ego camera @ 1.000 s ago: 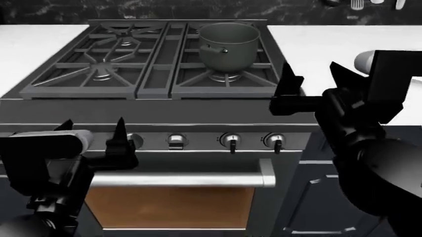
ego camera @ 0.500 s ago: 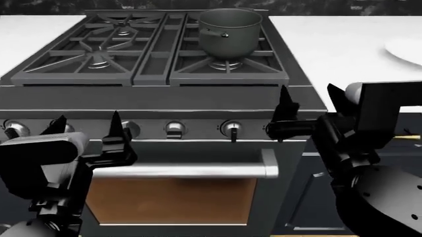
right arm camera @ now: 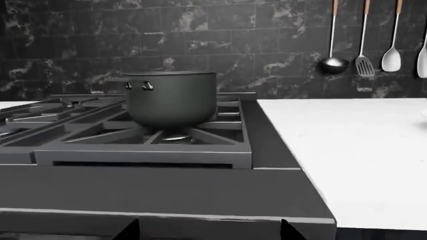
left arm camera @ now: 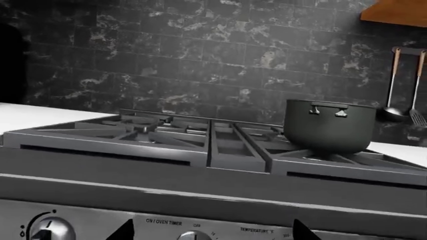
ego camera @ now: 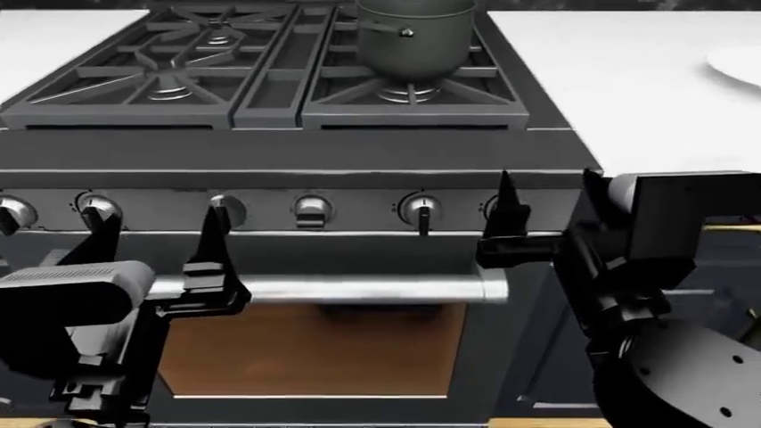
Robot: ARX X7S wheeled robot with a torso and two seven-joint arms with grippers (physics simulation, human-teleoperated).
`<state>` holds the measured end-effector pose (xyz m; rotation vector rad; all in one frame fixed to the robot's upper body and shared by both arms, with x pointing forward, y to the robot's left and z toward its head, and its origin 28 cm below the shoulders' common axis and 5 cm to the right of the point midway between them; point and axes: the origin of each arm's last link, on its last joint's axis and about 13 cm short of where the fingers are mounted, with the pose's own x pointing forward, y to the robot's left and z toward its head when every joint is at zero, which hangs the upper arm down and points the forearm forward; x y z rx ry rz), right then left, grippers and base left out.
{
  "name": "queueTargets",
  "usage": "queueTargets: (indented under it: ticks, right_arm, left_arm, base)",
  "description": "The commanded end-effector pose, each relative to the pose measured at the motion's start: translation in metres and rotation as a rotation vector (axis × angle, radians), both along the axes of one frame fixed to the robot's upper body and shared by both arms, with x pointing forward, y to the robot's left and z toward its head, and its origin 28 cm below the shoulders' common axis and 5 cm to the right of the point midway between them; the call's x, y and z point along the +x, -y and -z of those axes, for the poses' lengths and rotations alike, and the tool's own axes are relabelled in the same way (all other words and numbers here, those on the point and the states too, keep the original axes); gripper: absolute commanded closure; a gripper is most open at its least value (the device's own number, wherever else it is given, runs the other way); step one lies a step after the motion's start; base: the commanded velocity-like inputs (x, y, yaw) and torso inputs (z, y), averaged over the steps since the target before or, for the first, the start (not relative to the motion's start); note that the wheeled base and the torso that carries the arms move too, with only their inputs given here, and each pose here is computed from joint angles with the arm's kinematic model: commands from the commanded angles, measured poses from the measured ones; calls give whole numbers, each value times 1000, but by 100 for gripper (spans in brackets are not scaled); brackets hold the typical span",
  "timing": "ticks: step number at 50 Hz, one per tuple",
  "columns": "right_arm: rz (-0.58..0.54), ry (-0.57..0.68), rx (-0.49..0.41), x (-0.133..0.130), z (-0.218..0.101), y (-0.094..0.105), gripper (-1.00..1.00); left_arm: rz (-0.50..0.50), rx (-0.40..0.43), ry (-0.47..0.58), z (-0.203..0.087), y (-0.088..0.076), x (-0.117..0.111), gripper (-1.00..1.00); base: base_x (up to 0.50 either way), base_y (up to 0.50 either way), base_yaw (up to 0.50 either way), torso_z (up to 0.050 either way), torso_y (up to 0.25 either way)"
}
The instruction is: Frozen meat rests on a plate on the counter. Retrieve the meat and place it in a pot on a burner. Then turn the burner on.
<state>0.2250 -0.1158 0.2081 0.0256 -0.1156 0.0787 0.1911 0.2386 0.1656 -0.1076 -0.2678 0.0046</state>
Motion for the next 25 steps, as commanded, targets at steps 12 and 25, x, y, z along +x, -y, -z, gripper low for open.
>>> queueTargets:
  ticks: [12, 25]
  right_arm:
    - [36, -55, 20, 5, 5, 3, -100]
    - [47, -72, 30, 5, 5, 5, -100]
  left_arm:
    - [-10, -8, 7, 4, -3, -3, -100]
    - [-11, -5, 4, 5, -3, -3, -100]
  base:
    - [0, 0, 0, -50, 0]
    - [0, 0, 0, -50, 0]
